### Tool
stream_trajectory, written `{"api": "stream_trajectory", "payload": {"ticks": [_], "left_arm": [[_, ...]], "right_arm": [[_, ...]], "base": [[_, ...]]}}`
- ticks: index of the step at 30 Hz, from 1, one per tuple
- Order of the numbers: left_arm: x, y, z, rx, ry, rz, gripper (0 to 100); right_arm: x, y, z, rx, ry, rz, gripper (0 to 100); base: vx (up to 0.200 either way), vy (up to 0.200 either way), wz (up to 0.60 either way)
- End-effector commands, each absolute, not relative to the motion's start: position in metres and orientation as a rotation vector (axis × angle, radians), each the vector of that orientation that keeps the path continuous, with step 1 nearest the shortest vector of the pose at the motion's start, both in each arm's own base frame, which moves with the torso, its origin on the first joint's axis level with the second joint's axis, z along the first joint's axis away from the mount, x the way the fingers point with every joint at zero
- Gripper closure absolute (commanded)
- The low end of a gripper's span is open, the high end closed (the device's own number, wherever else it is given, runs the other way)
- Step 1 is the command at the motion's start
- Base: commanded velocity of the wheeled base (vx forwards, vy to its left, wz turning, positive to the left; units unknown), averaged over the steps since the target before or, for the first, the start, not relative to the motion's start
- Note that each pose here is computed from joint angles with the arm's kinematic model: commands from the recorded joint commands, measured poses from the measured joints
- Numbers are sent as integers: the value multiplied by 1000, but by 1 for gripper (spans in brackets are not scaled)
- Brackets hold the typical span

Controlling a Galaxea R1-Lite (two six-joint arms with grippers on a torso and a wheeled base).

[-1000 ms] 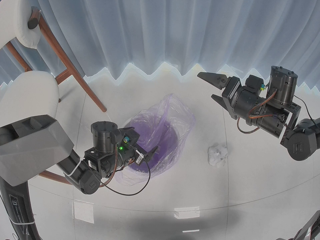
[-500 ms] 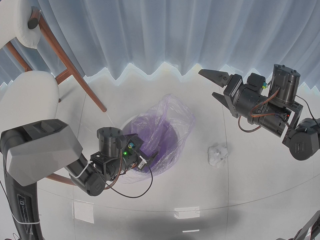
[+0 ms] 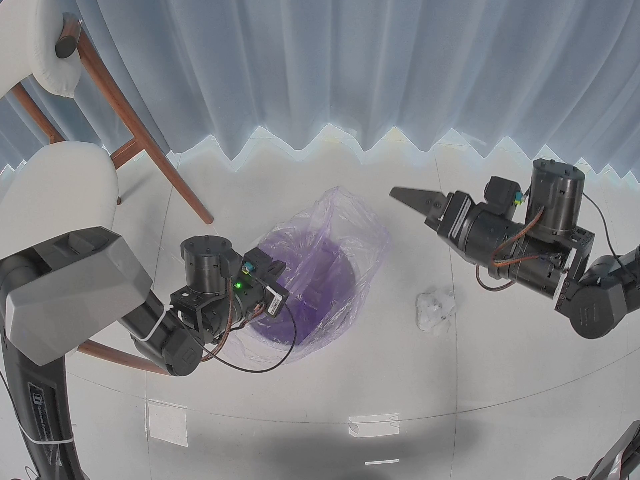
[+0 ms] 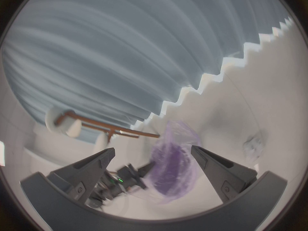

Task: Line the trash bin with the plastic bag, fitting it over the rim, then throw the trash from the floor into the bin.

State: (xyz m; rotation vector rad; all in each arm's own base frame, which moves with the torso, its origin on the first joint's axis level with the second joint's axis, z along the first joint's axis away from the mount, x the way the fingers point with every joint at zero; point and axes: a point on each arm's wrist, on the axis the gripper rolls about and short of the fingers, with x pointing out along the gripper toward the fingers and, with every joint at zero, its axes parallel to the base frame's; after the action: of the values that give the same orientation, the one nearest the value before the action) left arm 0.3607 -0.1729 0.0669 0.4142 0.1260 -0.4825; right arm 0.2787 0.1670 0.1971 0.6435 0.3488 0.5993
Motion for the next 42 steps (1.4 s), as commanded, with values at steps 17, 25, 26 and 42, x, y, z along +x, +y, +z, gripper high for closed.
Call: {"api": "stream_trajectory", "payload": {"ticks": [17,25,26,42], "left_arm": [[333,-153,113,-108,178,-414,100],[337,-134,104,-136,204,-342,100],[337,-133,104,-136,204,-340,100],[358,-111,94,-291,227,-248,100]], "right_arm": [[349,189,78,279,525,539,0],[359,194,60,268,549,535,0],[360,194,61,268,548,535,0],[377,182,42,275,560,488,100]], "base": [[0,0,0],[0,0,0],[0,0,0],[0,0,0]]}}
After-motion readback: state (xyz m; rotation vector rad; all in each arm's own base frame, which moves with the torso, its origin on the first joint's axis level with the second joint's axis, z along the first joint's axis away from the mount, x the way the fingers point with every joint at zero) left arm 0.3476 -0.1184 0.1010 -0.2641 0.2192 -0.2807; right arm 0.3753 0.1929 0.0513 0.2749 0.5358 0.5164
